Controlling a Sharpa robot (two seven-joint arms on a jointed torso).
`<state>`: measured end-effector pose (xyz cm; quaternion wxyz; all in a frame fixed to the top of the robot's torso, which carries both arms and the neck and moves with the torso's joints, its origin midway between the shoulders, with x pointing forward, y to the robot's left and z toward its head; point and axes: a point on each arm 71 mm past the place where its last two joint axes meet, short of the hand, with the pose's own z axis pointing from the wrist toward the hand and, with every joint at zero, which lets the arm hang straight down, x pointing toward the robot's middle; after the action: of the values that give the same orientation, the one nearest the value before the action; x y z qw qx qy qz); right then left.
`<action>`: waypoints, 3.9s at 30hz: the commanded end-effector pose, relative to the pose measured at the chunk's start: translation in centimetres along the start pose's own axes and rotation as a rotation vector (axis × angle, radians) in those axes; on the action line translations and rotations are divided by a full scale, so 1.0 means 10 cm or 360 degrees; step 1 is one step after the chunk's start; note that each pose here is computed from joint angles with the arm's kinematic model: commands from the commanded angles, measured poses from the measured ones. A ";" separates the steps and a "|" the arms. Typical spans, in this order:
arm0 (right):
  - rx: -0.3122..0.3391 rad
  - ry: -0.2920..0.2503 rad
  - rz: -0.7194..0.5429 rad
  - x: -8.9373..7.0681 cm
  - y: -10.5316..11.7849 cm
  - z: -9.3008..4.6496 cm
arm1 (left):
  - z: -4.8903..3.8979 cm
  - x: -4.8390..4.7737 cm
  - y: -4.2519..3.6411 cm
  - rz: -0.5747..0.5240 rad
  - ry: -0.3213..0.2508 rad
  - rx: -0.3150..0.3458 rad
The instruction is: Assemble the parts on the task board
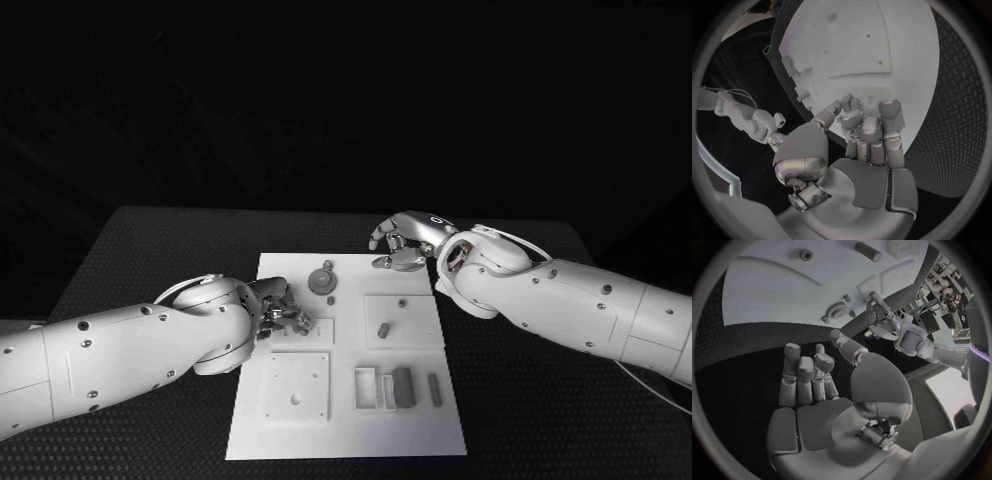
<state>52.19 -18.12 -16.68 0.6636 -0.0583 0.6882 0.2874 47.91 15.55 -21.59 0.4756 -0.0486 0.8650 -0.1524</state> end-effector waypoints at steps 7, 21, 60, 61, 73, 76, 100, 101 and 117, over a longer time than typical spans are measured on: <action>-0.0009 0.0016 0.0001 0.01 0.00 0.00 | -0.004 0.017 -0.021 0.0014 0.0021 0.0024; -0.0007 0.0014 0.0003 0.01 0.00 0.00 | -0.003 0.011 -0.010 0.0000 0.0015 0.0021; 0.0027 0.0011 -0.0003 0.02 -0.07 0.01 | -0.007 -0.865 0.299 -0.0222 -0.0167 -0.0136; 0.0027 0.0012 -0.0003 0.02 -0.07 0.01 | 0.015 -0.876 0.297 -0.0166 -0.0161 -0.0158; 0.0021 0.0008 -0.0001 0.02 -0.05 0.02 | 0.231 -0.954 0.173 0.0025 -0.0189 -0.0214; 0.0019 0.0007 0.0000 0.02 -0.05 0.02 | 0.271 -0.954 0.153 0.0064 -0.0183 -0.0225; 0.0012 0.0005 0.0004 0.03 -0.02 0.03 | 0.398 -0.804 0.150 0.0152 -0.0096 -0.0247; 0.0012 0.0004 0.0004 0.03 -0.02 0.03 | 0.402 -0.801 0.158 0.0152 -0.0096 -0.0250; 0.0009 0.0007 0.0003 0.03 -0.02 0.03 | 0.461 -0.756 0.166 0.0148 -0.0067 -0.0243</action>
<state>52.58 -18.11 -17.00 0.6630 -0.0531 0.6904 0.2846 56.00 18.09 -18.20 0.5019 -0.0569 0.8613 -0.0558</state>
